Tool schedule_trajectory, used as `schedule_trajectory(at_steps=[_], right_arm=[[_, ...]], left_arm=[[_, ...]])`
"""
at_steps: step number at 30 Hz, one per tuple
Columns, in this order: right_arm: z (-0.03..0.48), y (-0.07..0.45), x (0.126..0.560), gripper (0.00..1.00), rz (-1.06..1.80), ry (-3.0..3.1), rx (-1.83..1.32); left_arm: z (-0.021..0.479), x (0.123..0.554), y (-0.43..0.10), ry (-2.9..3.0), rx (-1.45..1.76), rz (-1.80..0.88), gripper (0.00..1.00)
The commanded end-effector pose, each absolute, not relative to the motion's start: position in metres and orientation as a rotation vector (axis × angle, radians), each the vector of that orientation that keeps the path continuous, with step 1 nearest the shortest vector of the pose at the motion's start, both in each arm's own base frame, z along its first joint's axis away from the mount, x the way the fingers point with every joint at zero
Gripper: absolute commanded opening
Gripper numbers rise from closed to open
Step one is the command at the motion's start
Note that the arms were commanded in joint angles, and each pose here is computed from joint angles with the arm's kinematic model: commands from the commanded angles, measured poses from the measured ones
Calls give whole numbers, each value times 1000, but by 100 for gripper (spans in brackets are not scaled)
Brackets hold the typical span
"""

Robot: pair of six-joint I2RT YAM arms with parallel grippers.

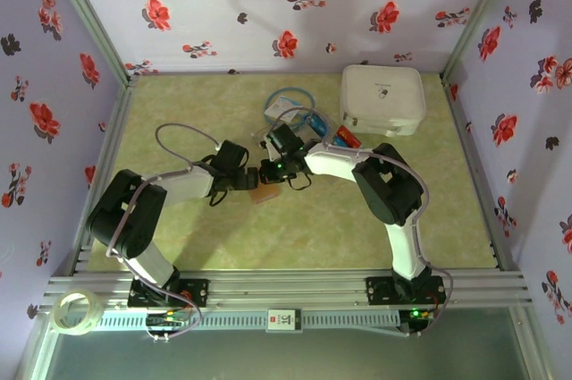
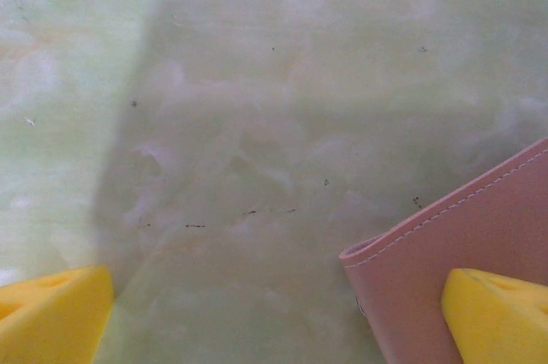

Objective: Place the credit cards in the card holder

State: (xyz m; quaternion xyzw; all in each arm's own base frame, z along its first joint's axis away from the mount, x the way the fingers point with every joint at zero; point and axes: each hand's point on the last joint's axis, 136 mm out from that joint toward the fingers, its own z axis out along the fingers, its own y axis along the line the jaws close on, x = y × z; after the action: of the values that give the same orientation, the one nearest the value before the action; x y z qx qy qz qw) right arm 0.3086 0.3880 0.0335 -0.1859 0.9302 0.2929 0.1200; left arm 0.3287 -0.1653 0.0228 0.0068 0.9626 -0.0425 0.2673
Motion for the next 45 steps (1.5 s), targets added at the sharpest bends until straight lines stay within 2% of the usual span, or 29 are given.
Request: schedule_trajectory(at_steps=[1, 22, 37, 45], right_arm=[[-34, 351, 256, 0, 638, 2984, -575], [-70, 315, 218, 0, 205, 3130, -750], [-84, 319, 201, 0, 181, 3161, -816], [-44, 353, 215, 0, 443, 3069, -778]], left_arm=[[1, 308, -138, 2701, -21, 31, 100], [-23, 299, -116, 2776, -85, 126, 100], [-32, 290, -104, 2812, -122, 150, 100], [-35, 282, -111, 2831, -99, 135, 100]])
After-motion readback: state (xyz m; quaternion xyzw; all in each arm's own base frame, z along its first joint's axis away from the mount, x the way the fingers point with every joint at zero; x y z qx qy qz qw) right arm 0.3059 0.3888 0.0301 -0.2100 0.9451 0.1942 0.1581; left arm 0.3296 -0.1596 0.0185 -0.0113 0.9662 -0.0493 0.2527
